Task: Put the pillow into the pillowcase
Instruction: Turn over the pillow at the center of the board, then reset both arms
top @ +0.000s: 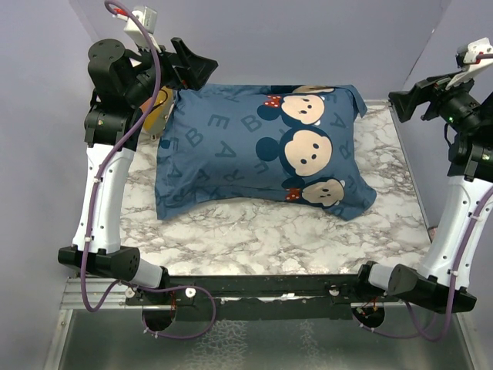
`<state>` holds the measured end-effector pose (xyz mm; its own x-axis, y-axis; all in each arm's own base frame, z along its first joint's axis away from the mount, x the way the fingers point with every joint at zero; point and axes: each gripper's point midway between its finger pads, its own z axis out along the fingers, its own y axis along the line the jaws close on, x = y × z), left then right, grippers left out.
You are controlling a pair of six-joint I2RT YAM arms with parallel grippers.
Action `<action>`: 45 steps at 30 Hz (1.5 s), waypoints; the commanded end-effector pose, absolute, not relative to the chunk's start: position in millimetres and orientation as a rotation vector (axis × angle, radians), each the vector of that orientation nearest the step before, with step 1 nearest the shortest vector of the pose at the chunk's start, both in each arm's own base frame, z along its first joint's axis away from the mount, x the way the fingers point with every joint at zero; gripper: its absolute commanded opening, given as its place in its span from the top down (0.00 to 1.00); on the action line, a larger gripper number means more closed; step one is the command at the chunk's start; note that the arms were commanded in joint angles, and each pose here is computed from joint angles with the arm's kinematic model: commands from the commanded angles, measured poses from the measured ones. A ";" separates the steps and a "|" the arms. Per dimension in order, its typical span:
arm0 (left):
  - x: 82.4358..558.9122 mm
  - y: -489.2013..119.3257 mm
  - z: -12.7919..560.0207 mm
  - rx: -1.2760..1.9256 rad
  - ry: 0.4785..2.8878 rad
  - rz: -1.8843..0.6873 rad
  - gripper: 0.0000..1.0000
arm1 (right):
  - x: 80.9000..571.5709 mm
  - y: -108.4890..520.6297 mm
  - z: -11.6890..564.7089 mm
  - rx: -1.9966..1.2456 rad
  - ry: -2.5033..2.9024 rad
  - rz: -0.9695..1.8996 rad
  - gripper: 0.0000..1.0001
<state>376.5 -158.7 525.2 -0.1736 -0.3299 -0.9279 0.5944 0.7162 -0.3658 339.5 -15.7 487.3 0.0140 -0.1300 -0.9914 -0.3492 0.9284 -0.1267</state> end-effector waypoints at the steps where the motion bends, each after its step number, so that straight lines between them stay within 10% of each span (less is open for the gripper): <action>1: 372.8 -158.1 532.6 0.248 1.524 -0.841 0.01 | 333.5 -21.1 509.2 -0.366 1.498 0.106 0.00; 45: 388.0 -150.7 527.6 0.238 1.527 -0.876 0.01 | 370.3 -33.7 528.7 -0.289 1.467 0.167 0.00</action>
<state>397.2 -149.1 523.6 -0.1899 -0.3425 -0.9201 0.5900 0.7093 -0.3858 371.4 -32.6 524.2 0.0673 -0.0701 -0.9953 -0.2954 0.9514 -0.0870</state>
